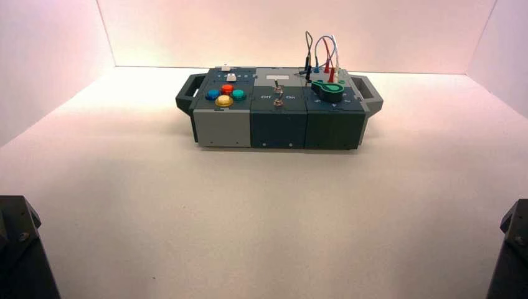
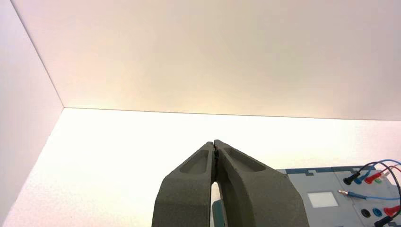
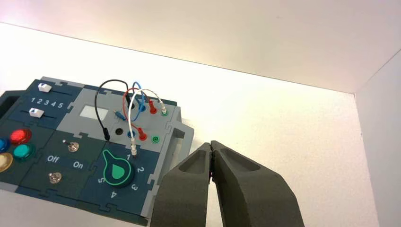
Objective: Move the top slider to position 1.
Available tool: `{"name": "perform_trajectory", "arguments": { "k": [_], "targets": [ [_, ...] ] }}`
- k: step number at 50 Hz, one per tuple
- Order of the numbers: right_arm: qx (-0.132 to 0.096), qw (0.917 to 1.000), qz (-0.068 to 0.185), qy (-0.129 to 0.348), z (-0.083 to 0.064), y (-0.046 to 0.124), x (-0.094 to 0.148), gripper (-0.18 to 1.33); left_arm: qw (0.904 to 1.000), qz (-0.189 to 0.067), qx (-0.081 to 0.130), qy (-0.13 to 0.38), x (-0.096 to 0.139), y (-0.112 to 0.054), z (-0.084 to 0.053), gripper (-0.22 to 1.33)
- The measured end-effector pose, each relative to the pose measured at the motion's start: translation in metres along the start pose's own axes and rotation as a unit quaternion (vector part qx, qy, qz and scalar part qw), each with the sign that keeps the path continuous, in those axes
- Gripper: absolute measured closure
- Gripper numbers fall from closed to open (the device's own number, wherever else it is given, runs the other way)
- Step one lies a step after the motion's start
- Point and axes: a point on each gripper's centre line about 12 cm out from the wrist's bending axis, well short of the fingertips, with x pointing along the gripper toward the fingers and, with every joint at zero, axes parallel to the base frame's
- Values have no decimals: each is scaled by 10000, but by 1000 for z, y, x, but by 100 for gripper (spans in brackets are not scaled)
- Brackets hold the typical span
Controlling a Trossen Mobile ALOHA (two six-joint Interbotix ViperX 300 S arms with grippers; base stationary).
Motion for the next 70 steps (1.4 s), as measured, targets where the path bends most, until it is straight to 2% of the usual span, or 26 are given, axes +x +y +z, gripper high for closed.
{"name": "perform_trajectory", "arguments": {
  "k": [20,28,46,51,63,70],
  "targets": [
    [-10,10000,-1,-31,1,0,-2,129,10000,-4,0,31,0,0,0,128],
    [-7,10000,23,12,0,1,-2,129,9992,-48,-1,407,0,-2,-8,128],
    [8,9997,57,244,-7,1,6,129,9912,-364,129,1269,-4,-23,-12,128],
    [14,9996,70,289,-8,2,7,129,9875,-427,152,1508,-5,-26,-10,127],
    [8,9994,78,326,-9,2,8,129,9802,-573,200,1886,-6,-36,9,127],
    [8,9993,88,355,-10,2,8,129,9724,-756,311,2187,3,-53,12,127]
  ]
}}
